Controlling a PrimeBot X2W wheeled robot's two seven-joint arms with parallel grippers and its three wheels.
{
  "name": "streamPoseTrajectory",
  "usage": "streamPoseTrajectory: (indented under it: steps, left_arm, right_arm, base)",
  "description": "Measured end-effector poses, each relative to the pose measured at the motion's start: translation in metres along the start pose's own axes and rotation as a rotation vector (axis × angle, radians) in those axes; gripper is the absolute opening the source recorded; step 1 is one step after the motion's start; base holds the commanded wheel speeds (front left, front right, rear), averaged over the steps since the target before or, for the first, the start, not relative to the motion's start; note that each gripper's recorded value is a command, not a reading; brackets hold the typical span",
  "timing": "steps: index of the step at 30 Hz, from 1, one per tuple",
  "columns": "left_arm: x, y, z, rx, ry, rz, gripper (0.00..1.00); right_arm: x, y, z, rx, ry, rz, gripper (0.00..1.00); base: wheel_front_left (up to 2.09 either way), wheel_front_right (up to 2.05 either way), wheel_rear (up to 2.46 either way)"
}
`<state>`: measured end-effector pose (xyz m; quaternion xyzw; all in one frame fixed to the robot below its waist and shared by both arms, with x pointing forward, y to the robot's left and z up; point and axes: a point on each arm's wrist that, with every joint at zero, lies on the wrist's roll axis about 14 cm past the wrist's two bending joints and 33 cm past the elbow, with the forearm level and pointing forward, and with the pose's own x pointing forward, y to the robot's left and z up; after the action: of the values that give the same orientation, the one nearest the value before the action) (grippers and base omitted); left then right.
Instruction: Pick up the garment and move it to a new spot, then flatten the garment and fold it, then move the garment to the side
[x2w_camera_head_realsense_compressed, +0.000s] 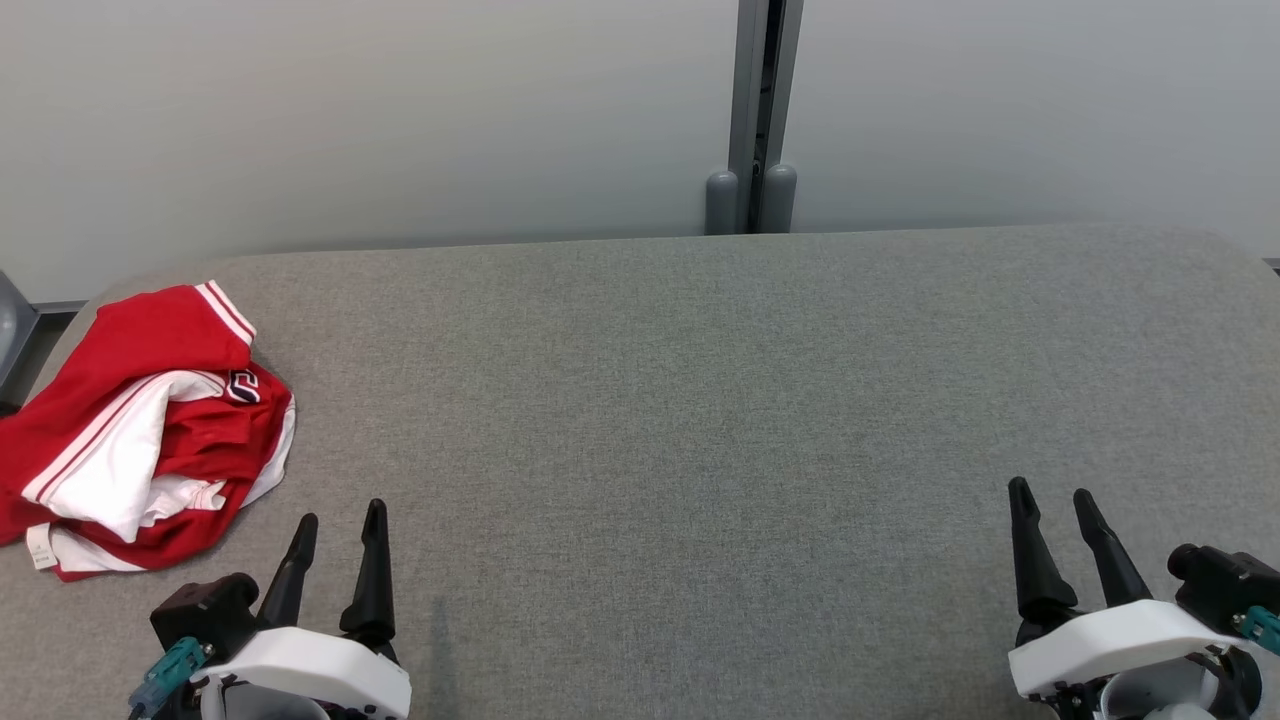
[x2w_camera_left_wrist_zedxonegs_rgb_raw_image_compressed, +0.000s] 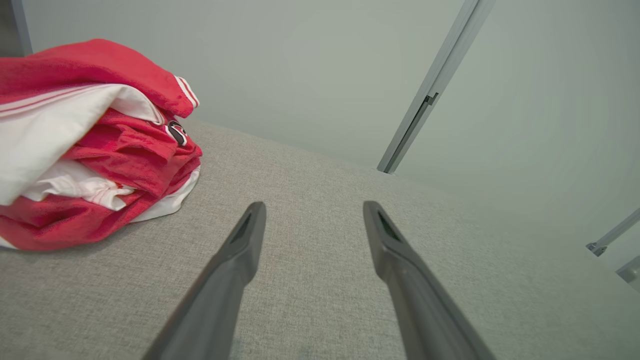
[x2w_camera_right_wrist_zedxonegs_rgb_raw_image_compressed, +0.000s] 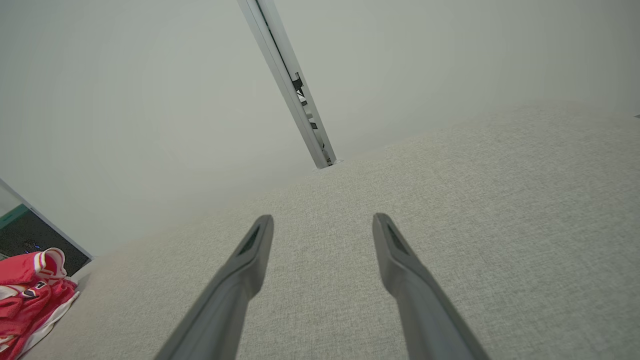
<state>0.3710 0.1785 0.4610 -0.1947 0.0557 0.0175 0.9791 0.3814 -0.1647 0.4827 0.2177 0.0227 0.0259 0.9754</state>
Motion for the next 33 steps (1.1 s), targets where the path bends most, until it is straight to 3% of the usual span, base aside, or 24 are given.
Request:
streamPoseTrajectory:
  steps: [33]
  left_arm:
    - [-0.006, 0.003, -0.003, 0.26, -0.023, -0.001, 1.0]
  right_arm:
    - [0.0, 0.006, -0.001, -0.248, -0.016, 0.05, 1.0]
  base:
    - [0.0, 0.0, 0.0]
